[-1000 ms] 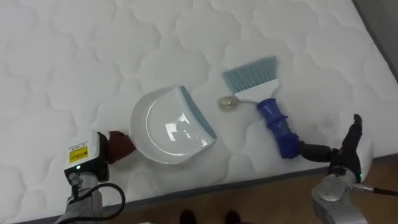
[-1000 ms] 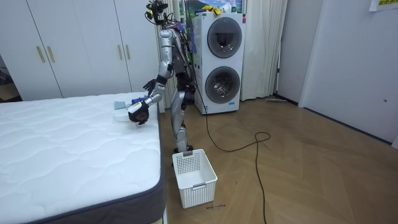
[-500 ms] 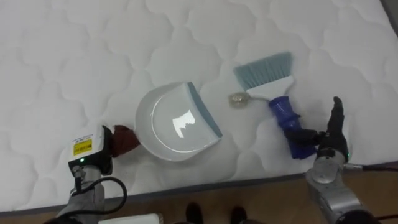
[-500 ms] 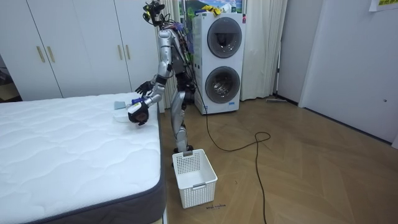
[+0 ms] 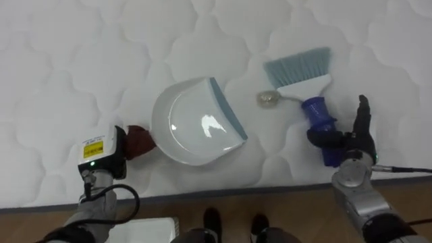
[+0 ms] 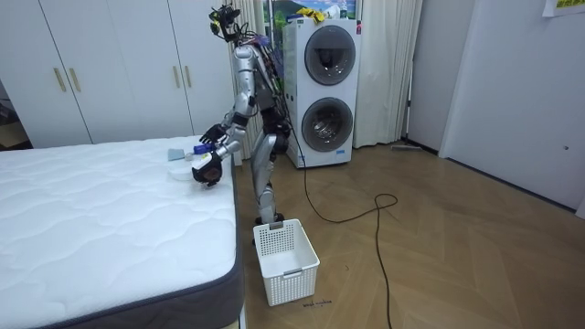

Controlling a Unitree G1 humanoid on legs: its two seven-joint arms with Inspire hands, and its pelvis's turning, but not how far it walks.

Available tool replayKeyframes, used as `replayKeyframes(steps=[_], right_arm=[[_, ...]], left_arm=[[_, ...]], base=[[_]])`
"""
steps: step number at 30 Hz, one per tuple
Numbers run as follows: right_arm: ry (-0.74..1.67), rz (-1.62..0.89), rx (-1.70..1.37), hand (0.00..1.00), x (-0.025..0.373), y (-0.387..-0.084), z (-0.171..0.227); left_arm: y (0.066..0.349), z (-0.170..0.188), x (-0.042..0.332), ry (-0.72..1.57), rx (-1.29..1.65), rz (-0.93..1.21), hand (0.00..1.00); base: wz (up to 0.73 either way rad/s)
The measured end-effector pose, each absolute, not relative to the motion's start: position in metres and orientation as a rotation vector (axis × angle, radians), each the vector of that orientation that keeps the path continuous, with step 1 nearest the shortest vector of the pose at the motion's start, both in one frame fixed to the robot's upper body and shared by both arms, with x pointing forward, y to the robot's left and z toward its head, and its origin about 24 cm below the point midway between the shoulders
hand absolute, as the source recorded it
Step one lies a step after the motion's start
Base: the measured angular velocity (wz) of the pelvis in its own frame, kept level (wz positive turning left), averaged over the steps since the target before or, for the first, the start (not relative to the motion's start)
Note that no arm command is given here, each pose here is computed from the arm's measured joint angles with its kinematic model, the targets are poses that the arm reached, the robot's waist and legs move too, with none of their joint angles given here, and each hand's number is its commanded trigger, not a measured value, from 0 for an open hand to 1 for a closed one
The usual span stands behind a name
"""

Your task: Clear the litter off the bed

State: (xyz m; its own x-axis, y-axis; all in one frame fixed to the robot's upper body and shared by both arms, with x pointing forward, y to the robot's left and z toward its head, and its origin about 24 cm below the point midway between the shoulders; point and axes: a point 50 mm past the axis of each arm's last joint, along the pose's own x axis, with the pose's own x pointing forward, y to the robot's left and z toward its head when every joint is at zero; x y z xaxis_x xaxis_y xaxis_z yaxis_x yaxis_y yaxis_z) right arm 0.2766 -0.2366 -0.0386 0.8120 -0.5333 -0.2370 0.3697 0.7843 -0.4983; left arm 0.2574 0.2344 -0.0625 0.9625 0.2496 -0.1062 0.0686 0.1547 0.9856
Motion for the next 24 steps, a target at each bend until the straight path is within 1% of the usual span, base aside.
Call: replayKeyframes(steps=[3,16,20,23,24], right_arm=[[0.443,-0.487,-0.458,0.00,0.270,-0.242,-0.048],[0.512,-0.439,-0.515,0.00,0.280,-0.253,-0.048],[0.551,-0.442,-0.543,0.00,0.276,-0.264,-0.049],[0.575,-0.437,-0.557,0.00,0.274,-0.267,-0.051],[0.581,-0.438,-0.560,0.64,0.274,-0.268,-0.051]], left_arm=[[0.234,-0.061,0.260,0.268,1.412,0.127,1.00],[0.233,-0.056,0.266,0.250,1.428,0.127,1.00],[0.231,-0.056,0.267,0.240,1.440,0.110,1.00],[0.230,-0.057,0.266,0.243,1.450,0.099,1.00],[0.230,-0.058,0.266,0.242,1.451,0.097,1.00]], base=[[0.07],[0.03],[0.07],[0.13],[0.10]])
